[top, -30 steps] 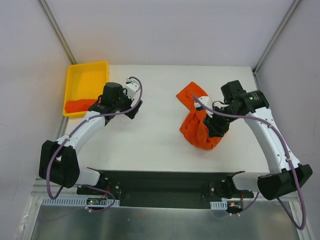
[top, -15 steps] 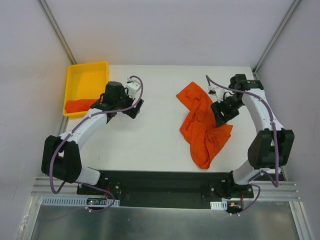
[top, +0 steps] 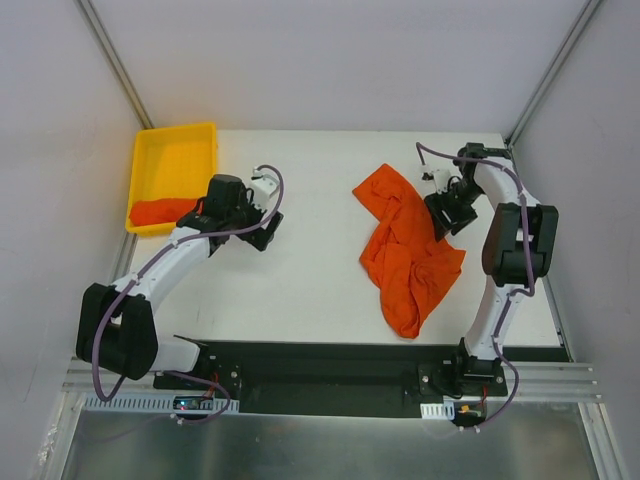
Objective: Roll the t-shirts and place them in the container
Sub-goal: Flatten out the T-shirt at the center of the board.
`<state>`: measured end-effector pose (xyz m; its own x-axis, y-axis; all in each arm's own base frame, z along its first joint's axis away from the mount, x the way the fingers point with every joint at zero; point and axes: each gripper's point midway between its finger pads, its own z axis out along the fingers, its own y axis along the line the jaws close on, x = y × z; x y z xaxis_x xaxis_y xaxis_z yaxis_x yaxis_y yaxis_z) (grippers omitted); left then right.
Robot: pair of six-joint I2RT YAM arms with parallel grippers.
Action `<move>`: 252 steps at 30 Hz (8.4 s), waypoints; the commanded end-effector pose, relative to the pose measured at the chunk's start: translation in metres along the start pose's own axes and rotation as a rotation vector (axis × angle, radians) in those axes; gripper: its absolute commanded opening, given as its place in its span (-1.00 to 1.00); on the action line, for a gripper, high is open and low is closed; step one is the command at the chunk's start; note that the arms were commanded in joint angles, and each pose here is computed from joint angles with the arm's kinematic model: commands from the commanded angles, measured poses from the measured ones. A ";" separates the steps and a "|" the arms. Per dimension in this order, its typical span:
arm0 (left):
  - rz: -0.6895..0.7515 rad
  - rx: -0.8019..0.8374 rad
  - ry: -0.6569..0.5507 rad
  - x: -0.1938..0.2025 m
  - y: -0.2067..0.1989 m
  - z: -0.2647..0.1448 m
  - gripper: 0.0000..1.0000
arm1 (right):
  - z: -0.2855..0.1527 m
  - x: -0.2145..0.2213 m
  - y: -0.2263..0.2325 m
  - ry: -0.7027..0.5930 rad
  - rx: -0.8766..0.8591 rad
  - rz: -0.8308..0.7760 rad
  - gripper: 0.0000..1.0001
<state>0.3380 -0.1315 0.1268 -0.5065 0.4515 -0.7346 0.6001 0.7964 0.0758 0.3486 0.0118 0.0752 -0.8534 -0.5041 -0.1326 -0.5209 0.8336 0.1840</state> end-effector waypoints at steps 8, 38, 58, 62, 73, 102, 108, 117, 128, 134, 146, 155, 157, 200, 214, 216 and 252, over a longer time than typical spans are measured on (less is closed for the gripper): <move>0.047 -0.037 0.071 0.022 0.004 -0.017 0.98 | 0.030 -0.005 -0.012 0.080 -0.062 -0.005 -0.10; -0.326 0.576 0.039 -0.126 -0.106 0.127 0.96 | -0.095 0.044 0.006 -0.130 0.223 0.244 -0.99; -0.273 0.654 0.170 -0.113 -0.227 0.199 0.70 | -0.092 0.053 0.018 -0.232 0.087 0.428 -0.99; -0.232 0.644 0.164 -0.110 -0.231 0.206 -0.57 | -0.091 0.056 0.017 -0.228 0.098 0.417 -0.99; -0.315 0.534 0.145 -0.067 -0.158 0.032 -0.96 | -0.129 0.044 -0.019 -0.264 0.274 0.362 -0.99; -0.189 0.170 0.099 -0.092 -0.025 0.090 0.35 | -0.110 0.021 0.001 -0.238 0.221 0.254 -0.99; -0.164 0.214 0.190 -0.075 -0.065 0.116 0.34 | -0.103 0.018 0.003 -0.227 0.180 0.271 -0.99; -0.157 0.103 0.302 -0.034 -0.062 0.129 0.25 | -0.101 0.006 -0.003 -0.232 0.168 0.272 -0.99; -0.134 0.100 0.330 -0.024 -0.061 0.138 0.14 | -0.093 -0.004 -0.009 -0.222 0.155 0.267 -0.99; -0.128 0.121 0.334 -0.023 -0.064 0.145 -0.27 | -0.091 0.002 -0.006 -0.208 0.160 0.257 -0.98; -0.206 0.076 0.309 -0.013 -0.029 0.011 -1.00 | -0.090 0.016 -0.015 -0.177 0.208 0.252 -0.99; -0.363 0.190 0.786 0.112 -0.048 -0.062 -0.07 | -0.091 0.019 -0.011 -0.164 0.227 0.223 -0.99; -0.354 0.143 0.738 0.109 -0.031 -0.058 -0.03 | -0.092 0.018 -0.011 -0.168 0.238 0.212 -0.99; 0.876 0.659 0.205 0.000 0.005 0.078 -0.01 | -0.079 0.026 -0.004 -0.100 0.243 0.148 -0.99; 0.974 0.702 0.317 0.033 0.010 0.090 -0.25 | -0.075 0.024 -0.006 -0.089 0.240 0.148 -0.99; 0.987 0.700 0.332 0.035 0.012 0.091 -0.32 | -0.077 0.022 -0.007 -0.095 0.243 0.148 -0.99; 0.666 0.526 0.329 -0.016 0.026 0.070 -1.00 | -0.113 -0.031 -0.036 -0.224 0.340 0.116 -0.99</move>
<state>0.3846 -0.1467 0.0414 0.0111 0.9264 -0.3765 0.9986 -0.0297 -0.0435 0.3556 -0.0097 0.1374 -0.8980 -0.3799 -0.2220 -0.3881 0.9216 -0.0074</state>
